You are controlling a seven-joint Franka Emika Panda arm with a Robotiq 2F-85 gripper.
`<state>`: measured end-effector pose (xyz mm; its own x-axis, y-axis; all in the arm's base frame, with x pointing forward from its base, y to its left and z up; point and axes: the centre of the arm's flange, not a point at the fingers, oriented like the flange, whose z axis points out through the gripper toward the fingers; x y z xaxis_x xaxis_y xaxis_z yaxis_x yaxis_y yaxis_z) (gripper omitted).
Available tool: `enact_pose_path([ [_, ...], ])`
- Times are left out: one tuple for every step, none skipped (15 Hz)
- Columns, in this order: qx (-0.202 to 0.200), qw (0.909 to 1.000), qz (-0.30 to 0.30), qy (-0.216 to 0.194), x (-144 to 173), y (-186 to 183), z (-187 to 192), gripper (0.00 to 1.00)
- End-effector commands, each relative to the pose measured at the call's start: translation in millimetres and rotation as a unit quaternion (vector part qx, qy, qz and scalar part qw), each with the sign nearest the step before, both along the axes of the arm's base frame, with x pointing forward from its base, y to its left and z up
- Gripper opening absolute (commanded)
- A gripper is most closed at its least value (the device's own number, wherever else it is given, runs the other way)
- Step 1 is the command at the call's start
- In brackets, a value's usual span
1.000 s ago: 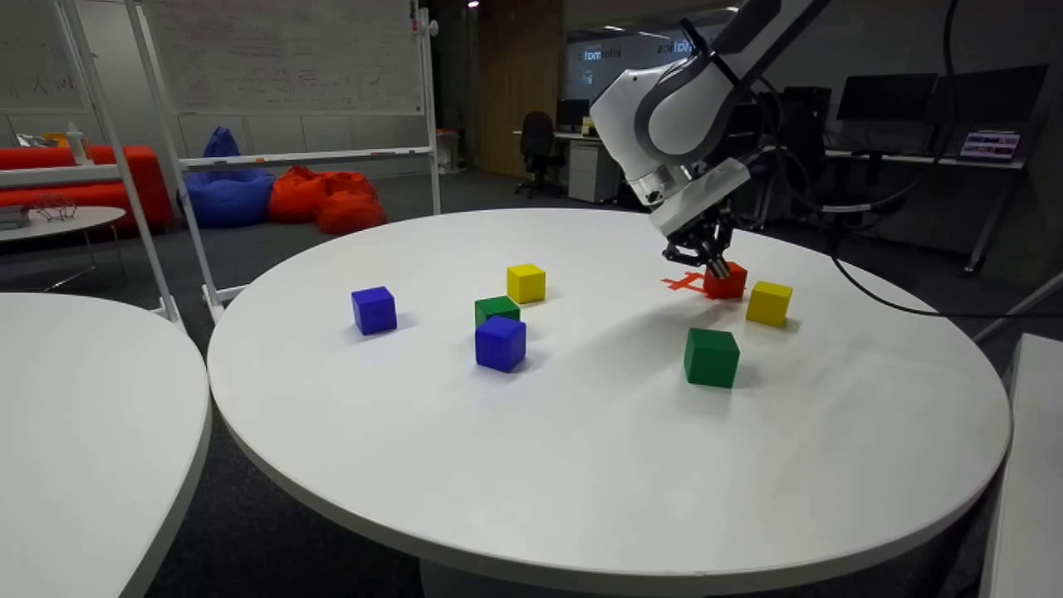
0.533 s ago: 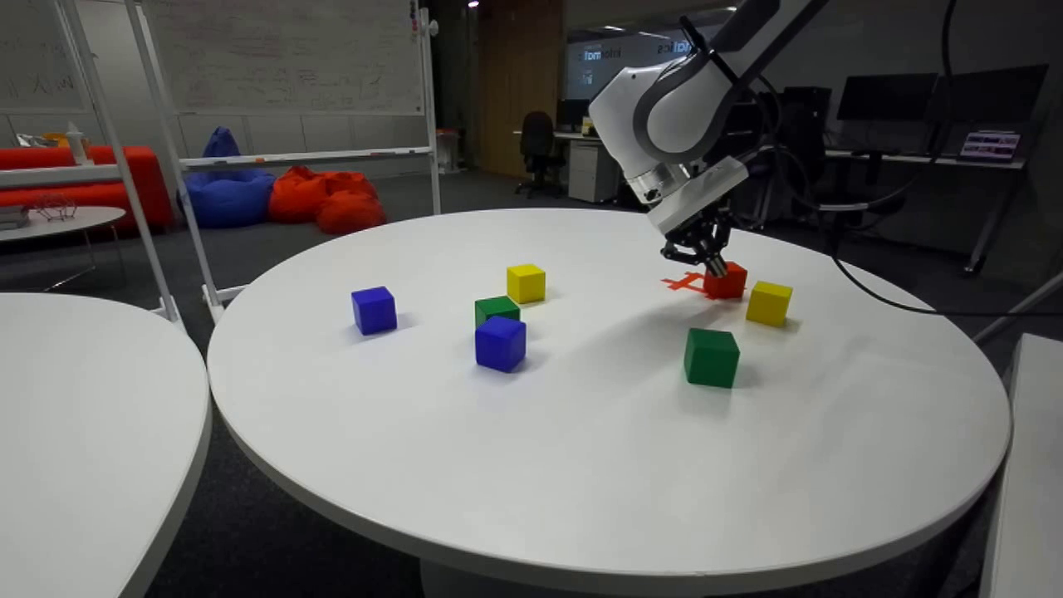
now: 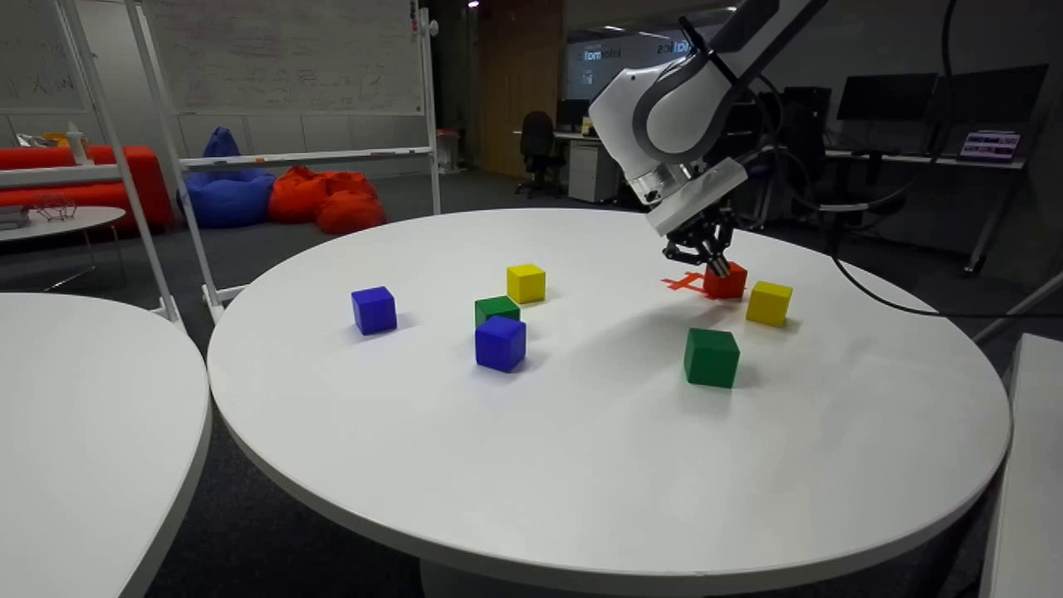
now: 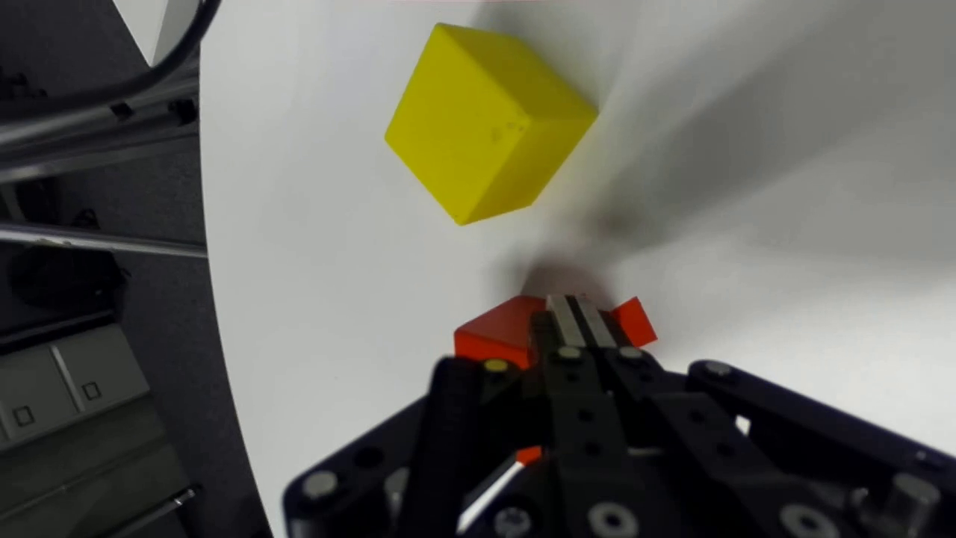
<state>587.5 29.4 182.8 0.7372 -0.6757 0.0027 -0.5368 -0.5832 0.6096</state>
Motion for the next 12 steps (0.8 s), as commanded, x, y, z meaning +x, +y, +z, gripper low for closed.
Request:
enact_pose_path([
  [-0.043, 0.9952, -0.088, 0.013, 1, -13, -8, 0.00],
  [-0.053, 0.9923, -0.111, 0.016, -1, -19, -11, 0.00],
  [-0.059, 0.9899, -0.127, 0.020, -3, -23, -14, 0.00],
  [-0.066, 0.9871, -0.144, 0.023, -5, -27, -17, 0.00],
  [-0.058, 0.9927, -0.105, 0.014, -10, -19, -14, 0.00],
  [-0.061, 0.9921, -0.109, 0.016, -11, -22, -17, 0.01],
  [-0.061, 0.9921, -0.109, 0.017, -11, -22, -18, 0.01],
  [-0.060, 0.9923, -0.107, 0.017, -11, -20, -17, 0.01],
  [-0.059, 0.9924, -0.107, 0.017, -11, -19, -18, 0.01],
  [-0.059, 0.9924, -0.106, 0.017, -11, -18, -18, 0.01],
  [-0.059, 0.9925, -0.106, 0.017, -11, -18, -18, 0.00],
  [-0.033, 0.9968, -0.070, 0.017, -10, -18, -19, 0.00],
])
